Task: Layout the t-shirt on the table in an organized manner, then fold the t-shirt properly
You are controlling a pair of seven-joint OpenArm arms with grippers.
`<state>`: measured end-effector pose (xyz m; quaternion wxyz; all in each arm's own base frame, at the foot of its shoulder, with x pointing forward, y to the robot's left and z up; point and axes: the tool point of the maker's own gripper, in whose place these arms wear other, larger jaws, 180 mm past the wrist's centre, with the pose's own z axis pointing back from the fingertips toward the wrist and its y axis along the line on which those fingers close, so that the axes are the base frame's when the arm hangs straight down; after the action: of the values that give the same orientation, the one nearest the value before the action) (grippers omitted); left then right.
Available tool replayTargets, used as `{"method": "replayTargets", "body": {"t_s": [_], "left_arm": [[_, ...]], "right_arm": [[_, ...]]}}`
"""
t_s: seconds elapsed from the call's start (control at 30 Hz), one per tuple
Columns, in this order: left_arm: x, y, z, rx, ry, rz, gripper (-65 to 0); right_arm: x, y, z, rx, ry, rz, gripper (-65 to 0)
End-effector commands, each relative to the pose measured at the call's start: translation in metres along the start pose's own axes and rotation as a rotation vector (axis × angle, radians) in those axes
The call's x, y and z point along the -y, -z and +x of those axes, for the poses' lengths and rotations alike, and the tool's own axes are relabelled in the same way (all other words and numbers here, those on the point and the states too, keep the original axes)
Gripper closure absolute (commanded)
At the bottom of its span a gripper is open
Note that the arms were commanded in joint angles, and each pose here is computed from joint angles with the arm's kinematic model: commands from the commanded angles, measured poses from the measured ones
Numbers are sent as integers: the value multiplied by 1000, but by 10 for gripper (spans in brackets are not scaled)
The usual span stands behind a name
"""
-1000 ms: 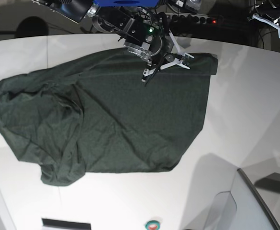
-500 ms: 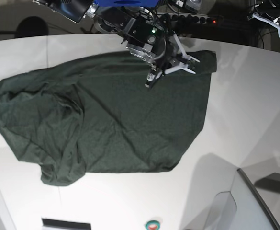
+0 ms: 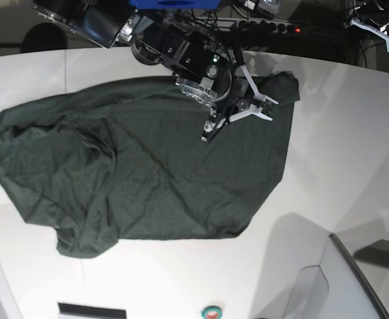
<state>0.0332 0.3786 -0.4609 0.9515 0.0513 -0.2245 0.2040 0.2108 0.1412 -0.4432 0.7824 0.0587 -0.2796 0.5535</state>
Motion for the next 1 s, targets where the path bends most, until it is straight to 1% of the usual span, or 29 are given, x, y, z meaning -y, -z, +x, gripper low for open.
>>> {"method": "replayTargets", "body": {"t_s": [0.0, 0.23, 0.47, 0.57, 0.6, 0.63, 0.67, 0.73, 0.77, 0.8, 0.87, 0.9, 0.97], "left_arm": [[-7, -5, 9, 26, 16, 10, 0], [-6, -5, 10, 28, 16, 9, 0], [-5, -4, 10, 29, 15, 7, 0], [-5, -3, 10, 30, 13, 5, 0], [-5, -3, 10, 30, 13, 5, 0], [-5, -3, 10, 30, 13, 5, 0], [-5, -3, 10, 30, 13, 5, 0], [-5, -3, 10, 30, 13, 5, 0], [-5, -3, 10, 30, 13, 5, 0], [-5, -3, 10, 30, 13, 5, 0], [-4, -3, 11, 31, 13, 5, 0], [-4, -3, 11, 31, 13, 5, 0], [-3, -2, 14, 38, 12, 2, 0]], "right_arm": [[11, -3, 17, 45, -7, -24, -9], [28, 11, 2, -17, -31, -46, -9], [53, 12, 8, -15, -52, -89, -11], [60, 16, 3, -41, -60, -99, -18], [62, 20, -1, -59, -62, -98, -29], [64, 22, -4, -74, -64, -101, -60], [65, 24, -7, -86, -65, -101, -101], [64, 26, -5, -86, -62, -102, -206], [65, 25, -4, -83, -62, -104, -242], [69, 23, 0, -69, -52, -112, -257], [82, 13, 11, -7, 24, -135, -254], [86, 7, 10, 14, 75, -142, -248], [87, -6, 12, 57, 114, -151, -245]]}}
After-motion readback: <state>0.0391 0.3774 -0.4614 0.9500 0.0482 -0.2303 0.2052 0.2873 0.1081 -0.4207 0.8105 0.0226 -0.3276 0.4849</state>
